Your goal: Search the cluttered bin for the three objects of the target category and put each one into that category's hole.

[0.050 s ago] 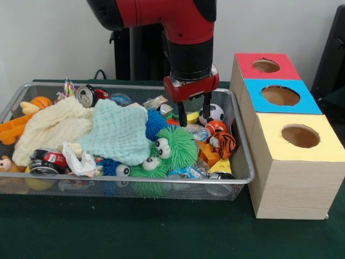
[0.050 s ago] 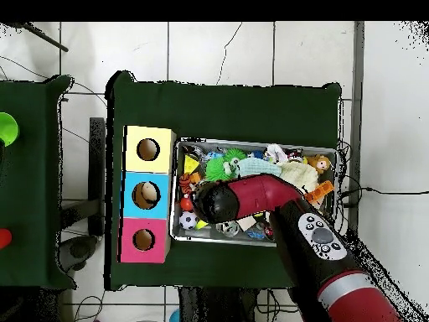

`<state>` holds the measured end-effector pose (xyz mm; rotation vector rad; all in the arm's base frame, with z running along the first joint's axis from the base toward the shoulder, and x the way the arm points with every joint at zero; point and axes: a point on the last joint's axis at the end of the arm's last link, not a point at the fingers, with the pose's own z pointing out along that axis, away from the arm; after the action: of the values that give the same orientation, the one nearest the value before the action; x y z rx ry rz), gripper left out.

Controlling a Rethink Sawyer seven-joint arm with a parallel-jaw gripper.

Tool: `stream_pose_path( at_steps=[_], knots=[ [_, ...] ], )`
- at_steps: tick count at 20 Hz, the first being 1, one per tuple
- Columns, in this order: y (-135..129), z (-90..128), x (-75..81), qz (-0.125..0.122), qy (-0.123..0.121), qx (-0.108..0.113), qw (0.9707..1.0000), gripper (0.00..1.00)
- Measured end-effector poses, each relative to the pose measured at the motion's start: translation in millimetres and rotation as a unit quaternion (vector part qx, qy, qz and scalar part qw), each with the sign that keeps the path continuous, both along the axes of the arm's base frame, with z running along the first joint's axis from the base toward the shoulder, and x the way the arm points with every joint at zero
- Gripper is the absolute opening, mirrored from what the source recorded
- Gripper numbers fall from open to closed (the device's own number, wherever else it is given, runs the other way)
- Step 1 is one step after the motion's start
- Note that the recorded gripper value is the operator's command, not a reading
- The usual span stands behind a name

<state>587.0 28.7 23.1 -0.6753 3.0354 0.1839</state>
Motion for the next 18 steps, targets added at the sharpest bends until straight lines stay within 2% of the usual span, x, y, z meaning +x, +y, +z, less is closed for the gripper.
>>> stream_pose_path(
  at_steps=[18],
  knots=[
    [5.0, -1.2, 1.4, 0.003, 0.001, 0.002, 1.0, 1.0]
  ],
)
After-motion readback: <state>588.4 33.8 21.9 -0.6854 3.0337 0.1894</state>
